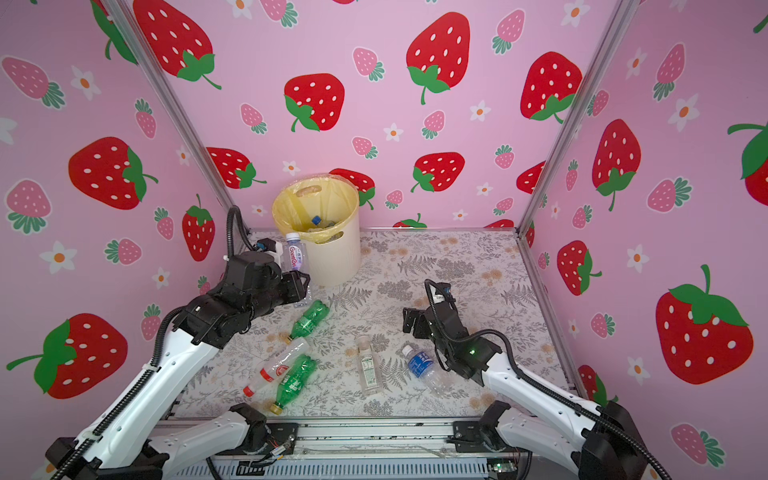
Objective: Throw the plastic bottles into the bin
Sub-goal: 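Lift the red-labelled bottle with the left gripper up over the bin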
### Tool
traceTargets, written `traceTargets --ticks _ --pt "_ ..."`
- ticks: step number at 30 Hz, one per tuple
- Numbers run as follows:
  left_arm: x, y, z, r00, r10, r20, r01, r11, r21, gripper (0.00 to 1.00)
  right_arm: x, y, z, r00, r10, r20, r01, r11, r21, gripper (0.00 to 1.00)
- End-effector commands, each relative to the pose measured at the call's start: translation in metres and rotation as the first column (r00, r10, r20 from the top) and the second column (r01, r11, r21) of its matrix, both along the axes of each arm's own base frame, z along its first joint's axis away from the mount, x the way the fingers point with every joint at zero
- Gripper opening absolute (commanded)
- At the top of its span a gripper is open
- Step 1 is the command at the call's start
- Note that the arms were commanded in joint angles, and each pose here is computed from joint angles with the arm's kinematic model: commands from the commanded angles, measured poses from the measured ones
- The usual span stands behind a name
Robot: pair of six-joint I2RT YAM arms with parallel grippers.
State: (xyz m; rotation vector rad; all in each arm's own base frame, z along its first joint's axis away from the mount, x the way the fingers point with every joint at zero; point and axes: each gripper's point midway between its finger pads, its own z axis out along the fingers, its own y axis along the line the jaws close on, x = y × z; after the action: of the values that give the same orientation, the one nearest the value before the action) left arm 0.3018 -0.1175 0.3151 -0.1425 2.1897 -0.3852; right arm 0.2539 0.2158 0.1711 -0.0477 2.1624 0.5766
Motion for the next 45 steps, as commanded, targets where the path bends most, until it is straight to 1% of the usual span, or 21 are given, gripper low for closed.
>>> traceTargets --ticks 1,10,14,21,27,34,40,45 --pt "0.007 0.009 0.035 0.997 -0.011 0.082 0.009 1.0 0.021 0.49 0.002 0.002 0.001 1.0 -0.001 0.003 0.001 1.0 0.007 0.99" --pt "0.027 0.021 0.075 0.984 -0.019 0.175 0.022 1.0 -0.013 0.49 0.009 0.006 0.009 1.0 0.003 0.022 -0.002 1.0 -0.013 0.99" --pt "0.03 0.025 0.077 0.984 -0.015 0.178 0.021 0.999 -0.034 0.49 0.011 0.01 0.008 1.0 0.01 0.016 -0.009 1.0 -0.025 0.99" --pt "0.019 0.029 0.055 0.981 0.002 0.192 0.012 0.997 -0.071 0.48 0.015 0.012 -0.001 1.0 0.017 0.002 -0.017 0.998 -0.057 0.99" --pt "0.003 0.034 0.025 0.991 0.018 0.129 -0.008 0.997 -0.075 0.48 0.015 0.016 -0.006 0.999 0.037 -0.008 -0.037 0.997 -0.066 0.99" --pt "-0.006 0.038 0.0 0.995 0.036 0.092 -0.028 0.996 -0.081 0.48 0.016 0.019 -0.011 0.999 0.05 -0.018 -0.052 0.996 -0.076 0.99" --pt "-0.005 0.037 0.002 0.995 0.033 0.09 -0.026 0.996 -0.084 0.48 0.015 0.017 -0.011 0.999 0.051 -0.017 -0.052 0.996 -0.078 0.99" --pt "0.007 0.036 0.022 0.992 0.05 0.12 -0.038 0.994 -0.1 0.48 0.014 0.016 -0.011 0.999 0.049 -0.015 -0.05 0.996 -0.074 0.99"
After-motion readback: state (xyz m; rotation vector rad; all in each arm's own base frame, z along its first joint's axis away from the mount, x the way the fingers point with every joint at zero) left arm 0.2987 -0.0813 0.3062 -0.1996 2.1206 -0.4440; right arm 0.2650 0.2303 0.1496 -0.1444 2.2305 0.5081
